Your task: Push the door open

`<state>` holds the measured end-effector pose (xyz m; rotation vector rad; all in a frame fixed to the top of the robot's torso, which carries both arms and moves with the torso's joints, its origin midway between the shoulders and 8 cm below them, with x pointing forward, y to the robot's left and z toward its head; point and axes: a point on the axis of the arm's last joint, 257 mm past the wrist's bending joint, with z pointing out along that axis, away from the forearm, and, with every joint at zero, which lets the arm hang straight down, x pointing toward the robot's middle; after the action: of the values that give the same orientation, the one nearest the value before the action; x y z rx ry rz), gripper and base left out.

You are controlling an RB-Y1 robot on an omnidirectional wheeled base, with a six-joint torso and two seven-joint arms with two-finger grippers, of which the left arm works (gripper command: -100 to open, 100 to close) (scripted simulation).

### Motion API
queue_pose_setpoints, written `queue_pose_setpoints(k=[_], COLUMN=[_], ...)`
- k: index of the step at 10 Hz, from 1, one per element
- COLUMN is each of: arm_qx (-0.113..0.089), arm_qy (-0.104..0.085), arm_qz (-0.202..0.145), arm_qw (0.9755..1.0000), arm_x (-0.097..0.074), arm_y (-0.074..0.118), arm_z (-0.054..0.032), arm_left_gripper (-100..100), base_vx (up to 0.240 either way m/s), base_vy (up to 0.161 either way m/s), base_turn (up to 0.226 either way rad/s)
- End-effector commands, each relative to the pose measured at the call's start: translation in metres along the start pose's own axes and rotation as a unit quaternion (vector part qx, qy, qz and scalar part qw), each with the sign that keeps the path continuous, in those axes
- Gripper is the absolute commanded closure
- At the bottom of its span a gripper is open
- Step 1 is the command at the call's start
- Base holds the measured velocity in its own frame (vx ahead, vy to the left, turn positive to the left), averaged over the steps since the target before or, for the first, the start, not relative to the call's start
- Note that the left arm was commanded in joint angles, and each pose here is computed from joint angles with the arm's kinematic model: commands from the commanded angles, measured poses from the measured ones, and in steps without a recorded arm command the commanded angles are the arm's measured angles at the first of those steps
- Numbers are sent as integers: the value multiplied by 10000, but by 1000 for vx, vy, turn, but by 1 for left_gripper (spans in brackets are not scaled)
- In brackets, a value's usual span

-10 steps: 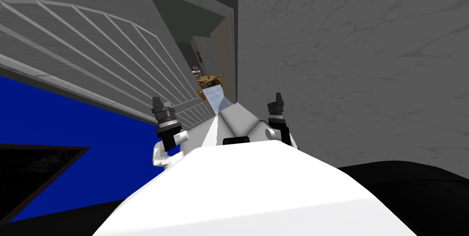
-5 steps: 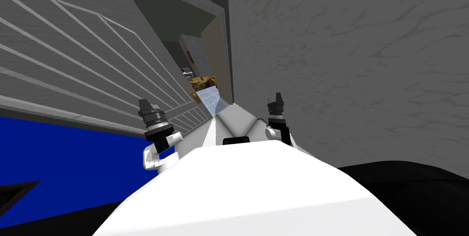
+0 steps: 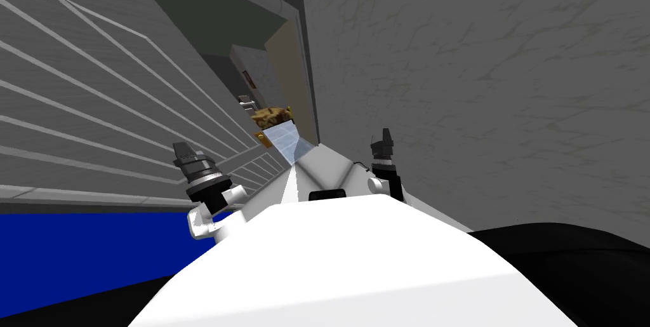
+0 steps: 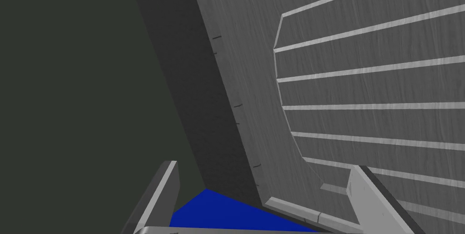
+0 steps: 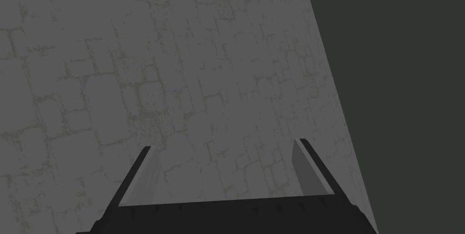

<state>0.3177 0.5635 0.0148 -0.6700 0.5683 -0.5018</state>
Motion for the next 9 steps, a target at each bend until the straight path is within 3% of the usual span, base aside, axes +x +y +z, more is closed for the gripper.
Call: queue_pose_setpoints(k=[1, 5, 9], arm_qx=[-119, -440, -795], arm_qy=[-172, -623, -1095], arm_qz=[127, 403, 608], arm_qw=[9997, 9963, 9889], arm_x=[-197, -653, -1103], arm_y=[110, 407, 697], arm_z=[13, -28, -152], arm_left_gripper=[-100, -100, -100], base_vx=[38, 33, 29], base_vy=[72, 73, 81], base_turn=[-206, -211, -205])
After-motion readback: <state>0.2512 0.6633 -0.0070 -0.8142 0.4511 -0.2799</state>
